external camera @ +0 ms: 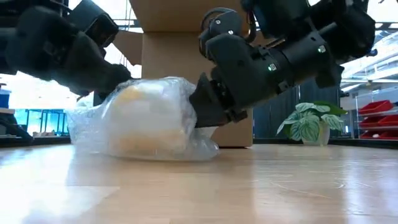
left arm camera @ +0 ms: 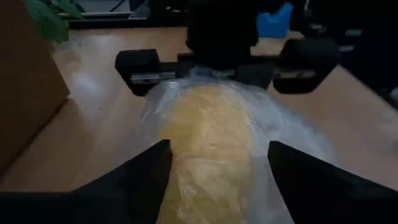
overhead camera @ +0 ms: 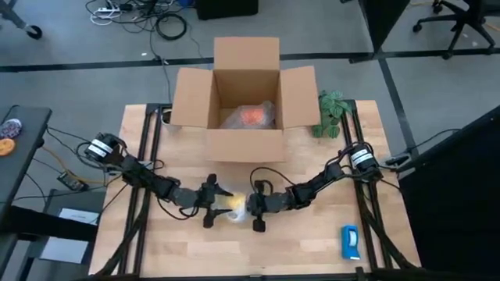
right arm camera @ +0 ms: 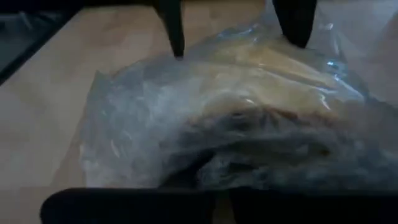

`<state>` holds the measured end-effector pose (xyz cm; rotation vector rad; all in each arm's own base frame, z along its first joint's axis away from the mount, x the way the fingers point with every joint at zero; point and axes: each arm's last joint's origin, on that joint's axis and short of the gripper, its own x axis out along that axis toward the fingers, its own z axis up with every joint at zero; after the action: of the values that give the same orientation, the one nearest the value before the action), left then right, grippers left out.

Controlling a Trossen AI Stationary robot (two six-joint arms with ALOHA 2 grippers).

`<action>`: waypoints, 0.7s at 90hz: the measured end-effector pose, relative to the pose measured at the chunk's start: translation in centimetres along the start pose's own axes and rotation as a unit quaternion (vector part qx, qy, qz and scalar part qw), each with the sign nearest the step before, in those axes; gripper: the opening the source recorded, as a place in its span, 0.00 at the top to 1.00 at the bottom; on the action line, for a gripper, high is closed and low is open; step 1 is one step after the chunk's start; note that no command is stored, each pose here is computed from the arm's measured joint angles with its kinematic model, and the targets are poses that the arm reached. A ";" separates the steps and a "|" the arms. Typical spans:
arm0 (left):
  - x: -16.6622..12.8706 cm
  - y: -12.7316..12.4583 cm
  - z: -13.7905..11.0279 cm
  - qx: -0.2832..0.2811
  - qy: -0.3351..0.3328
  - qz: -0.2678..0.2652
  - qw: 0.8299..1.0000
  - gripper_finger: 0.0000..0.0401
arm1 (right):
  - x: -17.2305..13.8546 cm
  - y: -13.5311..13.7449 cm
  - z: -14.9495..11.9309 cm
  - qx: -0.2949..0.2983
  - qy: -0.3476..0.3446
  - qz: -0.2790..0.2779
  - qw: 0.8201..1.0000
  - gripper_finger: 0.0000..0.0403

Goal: Wrap mug
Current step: Wrap the yellow mug with the bubble wrap

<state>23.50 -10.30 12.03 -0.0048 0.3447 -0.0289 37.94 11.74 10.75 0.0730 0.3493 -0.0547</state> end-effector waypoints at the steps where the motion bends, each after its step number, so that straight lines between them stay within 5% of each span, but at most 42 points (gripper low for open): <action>1: 0.0 0.1 0.0 0.000 0.001 0.002 1.000 0.33 | 0.0 0.0 0.0 0.000 0.000 -0.001 1.000 0.93; 20: 0.4 1.1 -0.1 0.008 0.009 0.008 1.000 0.28 | 0.2 -0.3 0.2 0.011 -0.004 -0.008 1.000 0.87; 63: 0.3 1.2 -0.4 0.014 0.023 0.013 1.000 0.33 | -2.5 2.1 0.8 0.012 0.065 -0.013 0.998 0.95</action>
<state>23.71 -9.06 11.58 0.0272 0.3897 -0.0085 36.04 13.90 12.45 0.0953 0.4799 -0.0793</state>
